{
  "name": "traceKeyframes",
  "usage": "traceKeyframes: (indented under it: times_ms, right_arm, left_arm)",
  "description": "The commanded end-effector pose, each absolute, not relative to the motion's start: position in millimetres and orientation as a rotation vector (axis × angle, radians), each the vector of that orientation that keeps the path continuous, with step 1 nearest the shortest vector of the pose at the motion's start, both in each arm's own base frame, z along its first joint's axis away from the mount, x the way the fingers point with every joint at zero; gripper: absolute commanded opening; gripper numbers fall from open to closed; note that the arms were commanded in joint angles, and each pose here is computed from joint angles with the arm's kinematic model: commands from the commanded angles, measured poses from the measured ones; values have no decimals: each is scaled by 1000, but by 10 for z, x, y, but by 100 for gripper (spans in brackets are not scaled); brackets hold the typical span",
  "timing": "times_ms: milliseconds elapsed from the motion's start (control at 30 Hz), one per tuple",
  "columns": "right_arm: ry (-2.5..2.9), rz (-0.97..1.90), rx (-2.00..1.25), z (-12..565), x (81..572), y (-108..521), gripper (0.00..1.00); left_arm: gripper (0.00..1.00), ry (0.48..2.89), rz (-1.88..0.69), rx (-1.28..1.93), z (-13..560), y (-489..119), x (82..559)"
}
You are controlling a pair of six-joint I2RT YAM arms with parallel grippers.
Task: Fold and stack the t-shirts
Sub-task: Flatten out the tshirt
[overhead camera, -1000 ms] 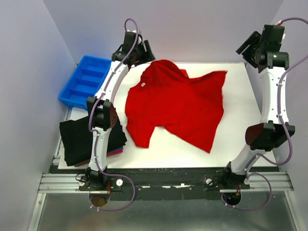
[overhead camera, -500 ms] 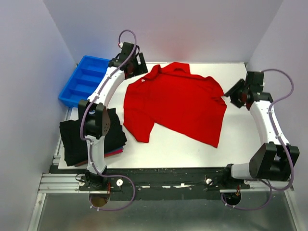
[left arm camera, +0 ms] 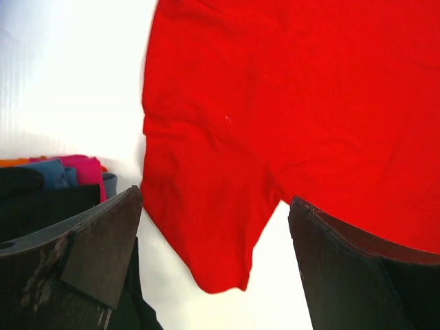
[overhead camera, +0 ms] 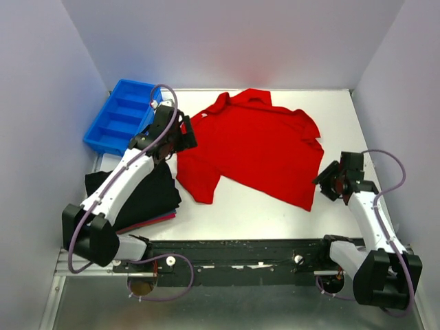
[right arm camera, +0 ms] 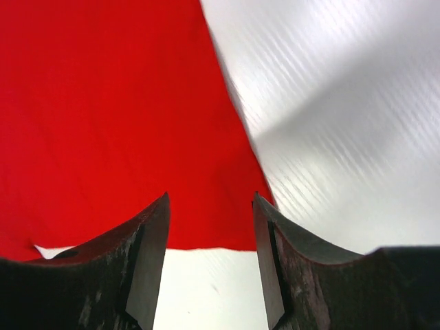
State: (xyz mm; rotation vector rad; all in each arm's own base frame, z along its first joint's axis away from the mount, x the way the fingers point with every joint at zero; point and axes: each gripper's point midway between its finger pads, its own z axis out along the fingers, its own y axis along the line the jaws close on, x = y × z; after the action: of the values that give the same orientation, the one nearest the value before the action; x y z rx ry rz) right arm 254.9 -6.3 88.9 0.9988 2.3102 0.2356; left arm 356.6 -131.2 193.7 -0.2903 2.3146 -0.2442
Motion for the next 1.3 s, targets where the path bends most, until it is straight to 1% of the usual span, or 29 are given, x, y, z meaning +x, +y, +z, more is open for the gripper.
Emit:
traceKeyframes:
  times_ms: [0,33,100,200,300,567,667,700,767,867,933,967,1100,1200,1267]
  right_arm:
    - [2334,337,1017,635,2362,104,60]
    - [2346,332,1025,563,2313,108,60]
    - [2370,310,1037,457,2249,96,55]
    - [2406,292,1039,380,2212,96,54]
    - [2430,310,1045,339,2211,128,51]
    - [2503,336,1091,204,2117,204,49]
    - [2496,331,1099,187,2119,195,42]
    - [2500,330,1106,171,2115,196,42]
    - [2511,344,1113,128,2105,220,36]
    - [2525,345,1107,120,2125,223,18]
    - [2517,329,1109,188,2172,192,4]
    - [2502,317,1092,265,2237,163,1]
    - [2444,202,1090,591,2444,-37,1]
    - [2357,125,1120,863,2611,-259,1]
    - [2302,141,1168,984,2696,-385,1]
  left_arm:
    - [99,2223,-410,-255,2234,-1448,3413]
    - [99,2216,-405,-257,2259,-1418,3370]
    - [99,2202,-388,-261,2269,-1355,3308]
    - [99,2191,-356,-276,2272,-1277,3263]
    - [99,2198,-354,-279,2239,-1270,3243]
    - [99,2237,-328,-343,2139,-1239,3234]
    - [99,2236,-297,-371,2147,-1191,3243]
    - [99,2234,-290,-384,2155,-1176,3241]
    - [98,2233,-279,-412,2155,-1153,3240]
    - [97,2231,-312,-422,2148,-1187,3225]
    - [96,2232,-340,-415,2122,-1228,3221]
    - [95,2234,-350,-415,2104,-1244,3222]
    - [91,2288,-359,-432,1929,-1299,3193]
    - [91,2298,-340,-419,1857,-1354,3170]
    - [91,2313,-332,-406,1789,-1403,3161]
